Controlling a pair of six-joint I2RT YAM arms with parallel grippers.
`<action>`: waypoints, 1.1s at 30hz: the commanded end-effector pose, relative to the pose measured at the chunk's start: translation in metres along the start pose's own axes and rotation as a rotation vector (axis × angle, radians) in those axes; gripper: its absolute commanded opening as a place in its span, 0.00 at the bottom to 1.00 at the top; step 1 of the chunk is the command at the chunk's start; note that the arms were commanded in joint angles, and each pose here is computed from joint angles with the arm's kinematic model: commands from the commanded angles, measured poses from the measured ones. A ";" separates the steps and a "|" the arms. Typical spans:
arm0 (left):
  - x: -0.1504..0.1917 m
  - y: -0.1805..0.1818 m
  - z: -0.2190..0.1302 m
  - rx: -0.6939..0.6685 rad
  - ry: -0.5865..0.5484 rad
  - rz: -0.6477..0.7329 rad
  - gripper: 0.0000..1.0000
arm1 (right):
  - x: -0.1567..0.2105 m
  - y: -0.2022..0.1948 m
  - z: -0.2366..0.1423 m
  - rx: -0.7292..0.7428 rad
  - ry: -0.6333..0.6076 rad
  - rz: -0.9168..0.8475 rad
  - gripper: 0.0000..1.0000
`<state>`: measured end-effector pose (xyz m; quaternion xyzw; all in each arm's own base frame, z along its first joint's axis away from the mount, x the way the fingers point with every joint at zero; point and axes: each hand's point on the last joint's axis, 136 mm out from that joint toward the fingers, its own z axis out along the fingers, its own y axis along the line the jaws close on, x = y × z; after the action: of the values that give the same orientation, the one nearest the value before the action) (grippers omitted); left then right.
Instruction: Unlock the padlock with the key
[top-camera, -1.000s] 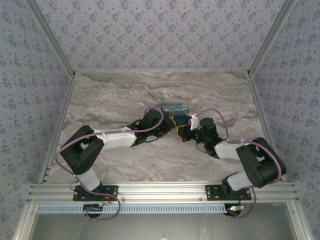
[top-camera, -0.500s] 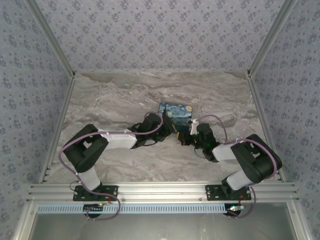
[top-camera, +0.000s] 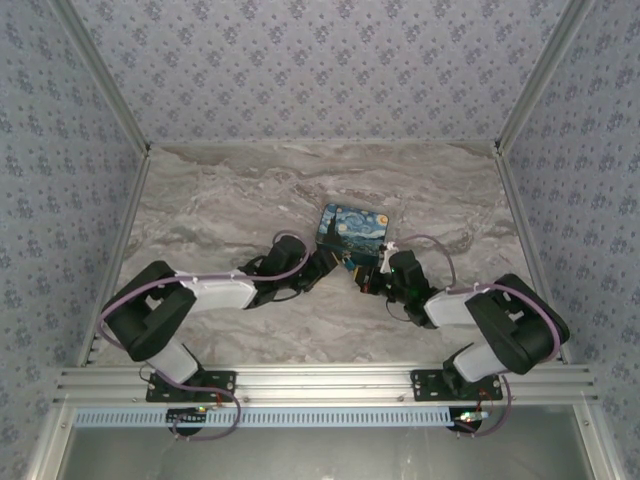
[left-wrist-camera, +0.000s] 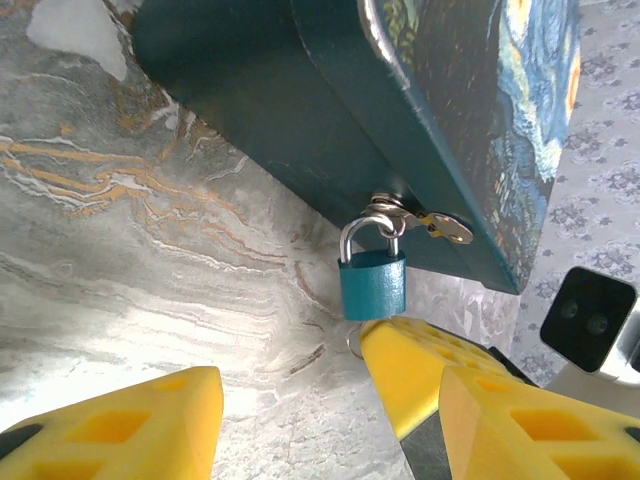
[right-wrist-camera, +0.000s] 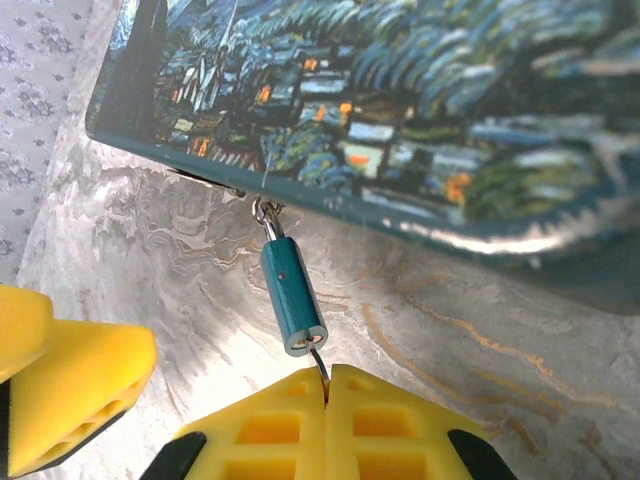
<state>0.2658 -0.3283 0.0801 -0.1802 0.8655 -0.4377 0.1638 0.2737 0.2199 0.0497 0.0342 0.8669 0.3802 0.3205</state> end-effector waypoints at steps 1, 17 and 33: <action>-0.005 -0.024 -0.003 0.101 -0.015 0.020 0.59 | 0.007 -0.008 -0.006 0.038 0.004 0.110 0.00; 0.016 -0.030 0.029 0.161 0.049 -0.044 0.50 | 0.008 0.001 -0.008 0.022 0.041 0.252 0.00; 0.026 -0.037 0.057 0.237 0.094 -0.085 0.40 | 0.002 0.005 -0.007 0.004 0.033 0.278 0.00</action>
<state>0.2739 -0.3872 0.0641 -0.1844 0.8232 -0.5207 0.1314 0.2637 0.2177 0.0500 0.1375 0.8626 0.4138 0.2563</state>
